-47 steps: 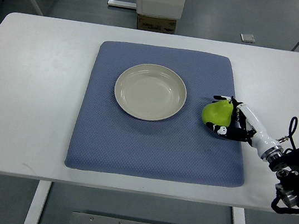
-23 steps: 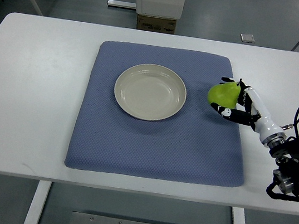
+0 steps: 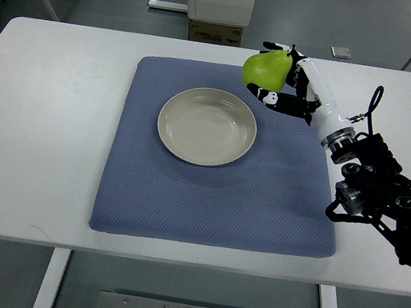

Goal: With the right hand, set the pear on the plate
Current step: 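Carry the pear with the right hand over the cream plate, then lower the pear onto the plate center with the right hand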

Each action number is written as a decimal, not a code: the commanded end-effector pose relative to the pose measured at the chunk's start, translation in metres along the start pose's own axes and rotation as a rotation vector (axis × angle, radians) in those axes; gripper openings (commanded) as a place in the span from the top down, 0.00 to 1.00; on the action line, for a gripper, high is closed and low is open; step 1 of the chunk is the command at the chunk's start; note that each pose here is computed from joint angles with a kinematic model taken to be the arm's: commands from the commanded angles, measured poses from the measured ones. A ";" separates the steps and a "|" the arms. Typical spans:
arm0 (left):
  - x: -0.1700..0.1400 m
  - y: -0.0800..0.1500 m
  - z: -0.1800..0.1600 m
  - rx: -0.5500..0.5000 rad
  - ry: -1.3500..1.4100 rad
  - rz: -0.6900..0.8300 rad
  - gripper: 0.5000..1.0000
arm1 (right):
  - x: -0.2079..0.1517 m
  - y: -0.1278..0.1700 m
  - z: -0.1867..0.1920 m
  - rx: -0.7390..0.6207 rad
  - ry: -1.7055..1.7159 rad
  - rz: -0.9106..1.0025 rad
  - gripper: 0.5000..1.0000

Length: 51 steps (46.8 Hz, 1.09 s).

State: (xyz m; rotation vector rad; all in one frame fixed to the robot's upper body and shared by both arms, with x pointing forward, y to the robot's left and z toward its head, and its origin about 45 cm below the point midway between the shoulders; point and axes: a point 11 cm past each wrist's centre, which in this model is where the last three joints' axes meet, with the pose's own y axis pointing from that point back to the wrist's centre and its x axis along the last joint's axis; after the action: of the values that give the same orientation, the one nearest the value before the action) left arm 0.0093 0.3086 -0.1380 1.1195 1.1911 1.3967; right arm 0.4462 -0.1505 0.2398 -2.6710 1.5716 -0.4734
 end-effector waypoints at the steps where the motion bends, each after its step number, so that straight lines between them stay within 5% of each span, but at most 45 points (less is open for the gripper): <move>1: 0.000 0.000 -0.001 0.001 0.000 0.000 0.00 | -0.012 -0.006 -0.003 0.010 -0.014 -0.015 1.00; 24: 0.000 0.000 0.000 0.000 -0.001 0.001 0.00 | -0.108 -0.026 -0.010 0.021 -0.028 -0.201 1.00; 51: 0.000 0.000 0.000 0.000 -0.001 0.001 0.00 | -0.074 0.002 0.058 -0.156 0.118 -0.145 1.00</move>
State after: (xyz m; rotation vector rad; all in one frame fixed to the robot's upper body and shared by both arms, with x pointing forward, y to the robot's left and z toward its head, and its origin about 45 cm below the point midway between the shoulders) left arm 0.0094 0.3087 -0.1380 1.1194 1.1910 1.3975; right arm 0.4260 -0.0946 0.1670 -2.9380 1.5035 -0.5364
